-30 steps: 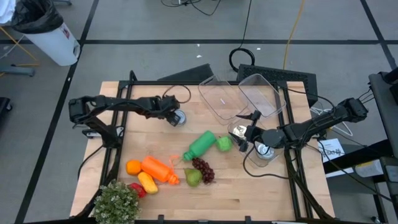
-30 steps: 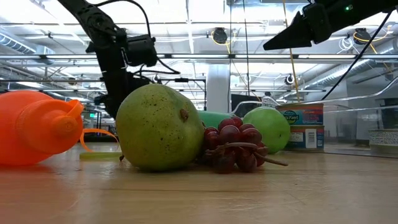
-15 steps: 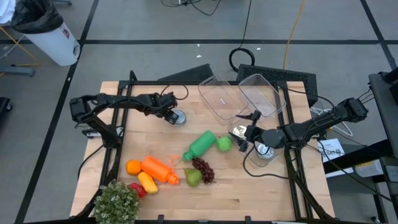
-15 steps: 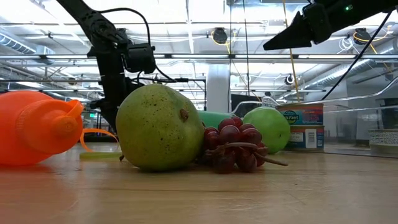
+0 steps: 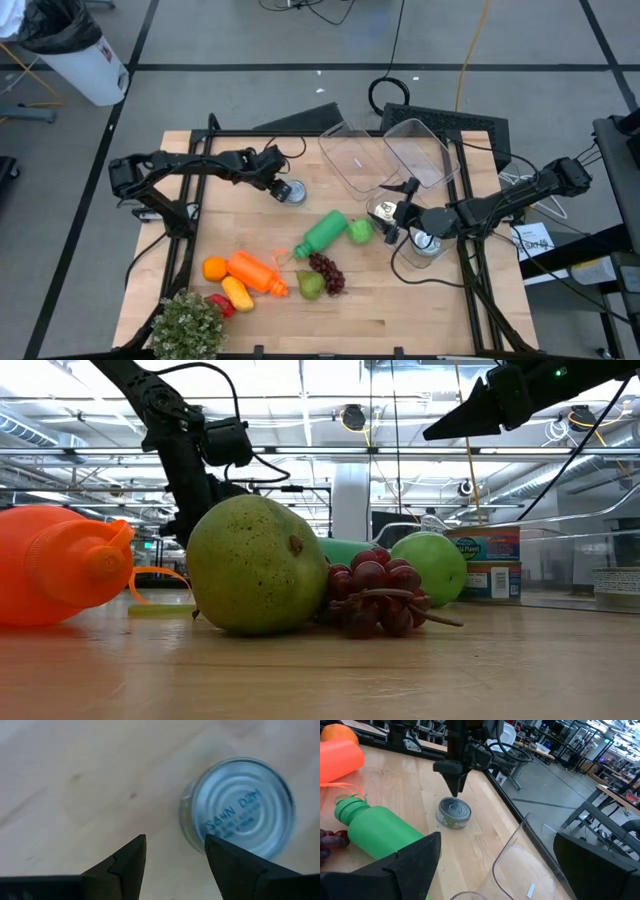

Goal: Pick & Place Food Item
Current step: Put the green tuna can into the bottom transparent bin

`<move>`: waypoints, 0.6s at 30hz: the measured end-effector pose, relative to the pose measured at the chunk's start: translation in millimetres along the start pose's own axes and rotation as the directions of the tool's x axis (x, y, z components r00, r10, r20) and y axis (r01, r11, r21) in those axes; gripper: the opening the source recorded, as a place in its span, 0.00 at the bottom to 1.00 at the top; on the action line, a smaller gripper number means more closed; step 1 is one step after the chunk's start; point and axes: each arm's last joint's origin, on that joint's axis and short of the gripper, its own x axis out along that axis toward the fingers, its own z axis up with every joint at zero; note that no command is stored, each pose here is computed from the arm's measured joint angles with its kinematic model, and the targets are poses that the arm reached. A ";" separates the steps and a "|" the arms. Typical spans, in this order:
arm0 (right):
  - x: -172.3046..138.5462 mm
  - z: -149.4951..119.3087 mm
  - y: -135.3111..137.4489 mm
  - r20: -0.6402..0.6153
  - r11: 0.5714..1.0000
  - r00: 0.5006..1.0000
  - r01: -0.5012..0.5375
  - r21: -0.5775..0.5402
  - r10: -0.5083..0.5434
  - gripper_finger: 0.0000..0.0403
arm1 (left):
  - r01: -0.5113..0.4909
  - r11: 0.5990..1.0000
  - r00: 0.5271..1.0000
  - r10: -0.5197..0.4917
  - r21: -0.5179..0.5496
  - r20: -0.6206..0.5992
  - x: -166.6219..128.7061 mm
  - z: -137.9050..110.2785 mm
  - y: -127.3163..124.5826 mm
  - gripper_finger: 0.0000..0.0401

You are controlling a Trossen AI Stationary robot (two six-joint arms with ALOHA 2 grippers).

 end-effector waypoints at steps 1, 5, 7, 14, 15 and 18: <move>0.0 0.0 0.0 0.000 1.000 1.000 0.000 0.000 0.000 0.91 | 0.000 1.000 1.000 0.000 0.002 0.001 0.0 0.1 0.1 0.53; 0.0 0.0 0.0 0.000 1.000 1.000 0.000 0.000 0.000 0.91 | -0.016 1.000 1.000 0.016 0.000 0.009 0.0 0.6 0.9 0.53; 0.0 0.0 0.0 0.000 1.000 1.000 0.000 0.000 0.000 0.91 | -0.012 1.000 1.000 0.012 0.000 0.013 0.0 1.0 0.6 0.53; 0.0 -0.1 0.0 0.000 1.000 1.000 0.000 0.000 0.000 0.91 | 0.027 1.000 0.999 -0.027 0.001 0.018 0.0 2.5 -1.1 0.53; 0.0 0.0 0.0 0.000 1.000 1.000 0.000 0.000 0.000 0.91 | 0.029 1.000 0.999 -0.029 0.002 0.017 0.0 2.4 -1.3 0.53; 0.0 0.0 0.0 0.000 1.000 1.000 0.000 0.000 0.000 0.91 | 0.027 1.000 1.000 -0.027 0.003 0.012 2.7 2.0 -2.0 0.53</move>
